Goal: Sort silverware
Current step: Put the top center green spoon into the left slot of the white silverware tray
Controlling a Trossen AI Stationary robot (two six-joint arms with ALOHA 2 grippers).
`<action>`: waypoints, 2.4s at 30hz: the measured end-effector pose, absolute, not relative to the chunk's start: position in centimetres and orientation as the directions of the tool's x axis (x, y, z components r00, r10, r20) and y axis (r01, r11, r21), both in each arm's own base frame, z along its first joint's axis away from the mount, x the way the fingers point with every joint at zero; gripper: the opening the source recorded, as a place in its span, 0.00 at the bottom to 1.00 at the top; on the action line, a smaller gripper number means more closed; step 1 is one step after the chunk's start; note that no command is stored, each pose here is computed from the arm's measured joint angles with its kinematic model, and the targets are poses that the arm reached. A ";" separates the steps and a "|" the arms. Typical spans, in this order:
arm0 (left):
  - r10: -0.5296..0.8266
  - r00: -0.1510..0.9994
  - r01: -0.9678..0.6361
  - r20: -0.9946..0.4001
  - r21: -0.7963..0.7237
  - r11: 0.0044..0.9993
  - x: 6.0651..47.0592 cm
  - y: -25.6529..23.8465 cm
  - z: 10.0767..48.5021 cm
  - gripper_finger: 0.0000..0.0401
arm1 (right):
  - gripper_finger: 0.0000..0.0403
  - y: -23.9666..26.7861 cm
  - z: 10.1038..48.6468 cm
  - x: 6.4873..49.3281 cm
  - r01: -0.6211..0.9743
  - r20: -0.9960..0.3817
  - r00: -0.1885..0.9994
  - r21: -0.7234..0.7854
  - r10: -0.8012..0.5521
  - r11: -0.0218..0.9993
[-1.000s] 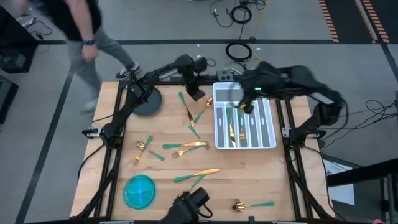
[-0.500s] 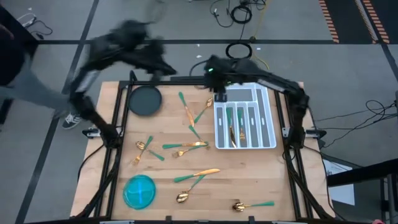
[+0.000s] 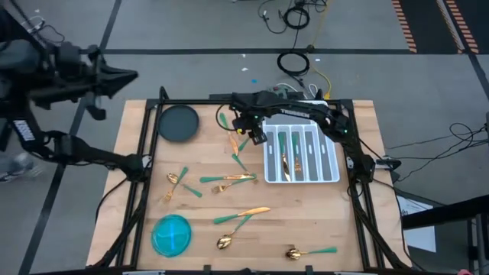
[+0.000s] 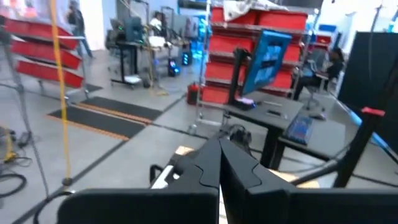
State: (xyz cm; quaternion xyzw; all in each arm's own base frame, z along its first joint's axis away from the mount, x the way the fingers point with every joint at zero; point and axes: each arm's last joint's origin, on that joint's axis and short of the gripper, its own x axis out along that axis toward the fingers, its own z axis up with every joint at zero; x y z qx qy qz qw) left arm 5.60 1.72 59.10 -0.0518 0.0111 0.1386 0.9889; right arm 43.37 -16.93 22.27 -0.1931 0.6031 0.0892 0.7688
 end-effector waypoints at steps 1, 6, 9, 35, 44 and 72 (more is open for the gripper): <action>0.280 0.960 -0.282 -0.028 -0.099 0.954 5.1 1.6 59.1 0.00 | 0.51 -17.0 21.6 43.6 -0.376 -0.964 0.248 -0.185 -0.094 0.908; 0.285 0.959 -0.283 0.001 -0.098 0.954 3.6 1.1 59.2 0.02 | 0.51 -17.2 18.5 44.4 -0.404 -0.975 0.182 -0.189 -0.124 0.895; 0.285 0.959 -0.284 -0.005 -0.098 0.954 3.5 1.1 59.1 0.02 | 0.51 -17.4 16.8 44.7 -0.414 -0.979 0.131 -0.197 -0.156 0.889; 0.266 0.963 -0.268 -0.032 -0.091 0.959 3.6 1.0 58.8 0.03 | 0.10 -16.5 15.1 44.9 -0.475 -0.973 0.035 -0.219 -0.230 0.852; 0.266 0.964 -0.267 -0.030 -0.090 0.959 3.5 1.0 58.8 0.03 | 0.17 -16.5 15.1 45.2 -0.518 -0.974 0.068 -0.218 -0.214 0.827; 0.310 0.950 -0.311 -0.027 -0.071 0.948 3.5 1.2 58.9 0.03 | 0.00 -15.4 18.4 45.1 -0.436 -0.974 0.067 -0.224 -0.216 0.872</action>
